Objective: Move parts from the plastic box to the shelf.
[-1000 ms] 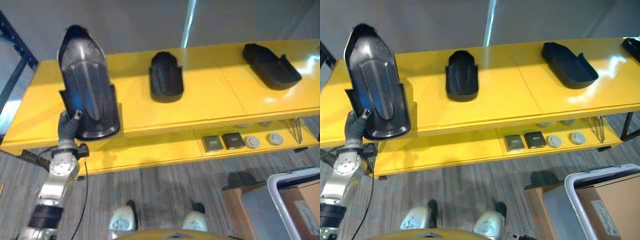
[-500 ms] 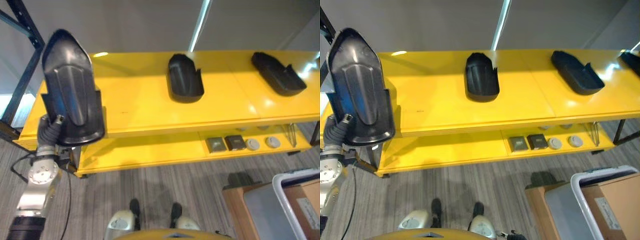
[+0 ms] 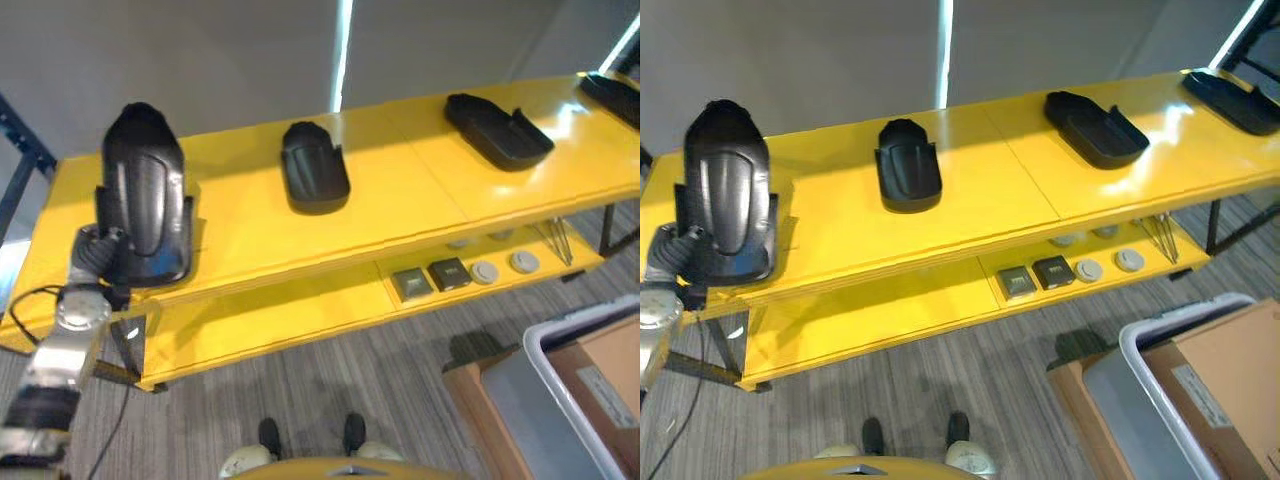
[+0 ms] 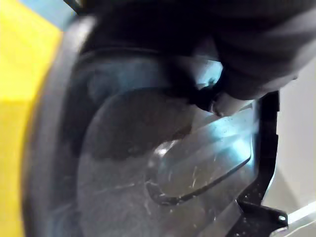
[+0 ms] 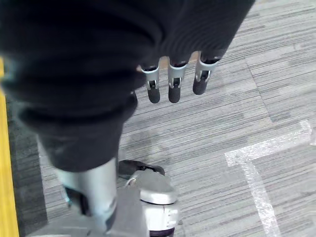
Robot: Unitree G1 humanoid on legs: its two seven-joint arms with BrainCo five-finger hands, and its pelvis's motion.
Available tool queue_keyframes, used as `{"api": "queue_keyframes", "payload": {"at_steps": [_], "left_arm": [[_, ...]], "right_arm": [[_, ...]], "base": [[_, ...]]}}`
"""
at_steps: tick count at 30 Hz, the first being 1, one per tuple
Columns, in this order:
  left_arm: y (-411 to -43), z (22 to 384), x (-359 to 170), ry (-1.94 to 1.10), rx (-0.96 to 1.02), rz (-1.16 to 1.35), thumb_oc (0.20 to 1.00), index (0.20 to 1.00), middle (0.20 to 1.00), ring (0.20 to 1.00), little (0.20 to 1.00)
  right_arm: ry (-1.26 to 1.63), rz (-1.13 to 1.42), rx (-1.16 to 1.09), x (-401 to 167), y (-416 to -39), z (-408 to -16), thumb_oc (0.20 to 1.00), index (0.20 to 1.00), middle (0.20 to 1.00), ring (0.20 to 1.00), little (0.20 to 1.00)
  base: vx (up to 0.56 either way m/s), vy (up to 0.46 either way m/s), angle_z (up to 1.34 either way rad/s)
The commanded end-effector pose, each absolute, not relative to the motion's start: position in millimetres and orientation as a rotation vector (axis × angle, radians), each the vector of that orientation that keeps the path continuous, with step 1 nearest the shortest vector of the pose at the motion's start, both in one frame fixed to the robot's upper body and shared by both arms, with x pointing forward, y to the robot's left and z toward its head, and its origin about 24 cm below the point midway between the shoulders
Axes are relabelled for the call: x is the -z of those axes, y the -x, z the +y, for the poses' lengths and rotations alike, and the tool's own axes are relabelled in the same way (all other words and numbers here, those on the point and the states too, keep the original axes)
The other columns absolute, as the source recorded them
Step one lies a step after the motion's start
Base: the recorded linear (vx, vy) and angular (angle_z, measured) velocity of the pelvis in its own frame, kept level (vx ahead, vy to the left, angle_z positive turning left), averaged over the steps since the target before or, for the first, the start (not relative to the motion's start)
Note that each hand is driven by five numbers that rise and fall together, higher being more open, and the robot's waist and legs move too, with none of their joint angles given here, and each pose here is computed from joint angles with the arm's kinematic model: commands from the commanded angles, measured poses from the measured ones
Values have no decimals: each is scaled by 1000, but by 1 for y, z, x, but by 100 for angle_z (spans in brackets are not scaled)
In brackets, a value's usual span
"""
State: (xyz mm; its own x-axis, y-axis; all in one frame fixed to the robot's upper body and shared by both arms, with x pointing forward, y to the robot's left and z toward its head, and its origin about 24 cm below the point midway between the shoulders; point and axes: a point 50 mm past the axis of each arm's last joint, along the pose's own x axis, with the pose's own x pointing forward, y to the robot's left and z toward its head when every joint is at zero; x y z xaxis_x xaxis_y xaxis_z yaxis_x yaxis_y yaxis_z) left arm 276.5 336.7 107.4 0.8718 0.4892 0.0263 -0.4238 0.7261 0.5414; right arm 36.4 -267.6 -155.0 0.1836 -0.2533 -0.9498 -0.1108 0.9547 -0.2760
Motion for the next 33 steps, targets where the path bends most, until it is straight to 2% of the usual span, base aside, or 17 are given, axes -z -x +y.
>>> {"api": "queue_keyframes", "payload": {"at_steps": [1, 8, 16, 24, 33], "left_arm": [[-299, 354, -166, -648, -589, 12, 200, 200, 200, 200, 200], [-304, 388, -161, -644, -700, 226, 200, 200, 200, 200, 200], [-296, 402, -120, -504, -809, 418, 200, 200, 200, 200, 200], [-280, 410, -89, -593, -861, 580, 200, 200, 200, 200, 200], [-280, 411, -87, -672, -897, 574, 200, 200, 200, 200, 200]], "right_arm": [[413, 1406, 26, 150, -39, -280, 1000, 1000, 1000, 1000, 1000], [443, 1412, 4, 148, -42, -285, 1000, 1000, 1000, 1000, 1000], [475, 1429, -13, 151, -37, -283, 1000, 1000, 1000, 1000, 1000], [500, 1420, -47, 152, -40, -279, 1000, 1000, 1000, 1000, 1000], [537, 1411, -52, 147, -45, -291, 1000, 1000, 1000, 1000, 1000]], "base": [[88, 54, -22], [60, 34, -13], [40, 9, -8], [6, 9, -1], [-6, 30, -2]]}}
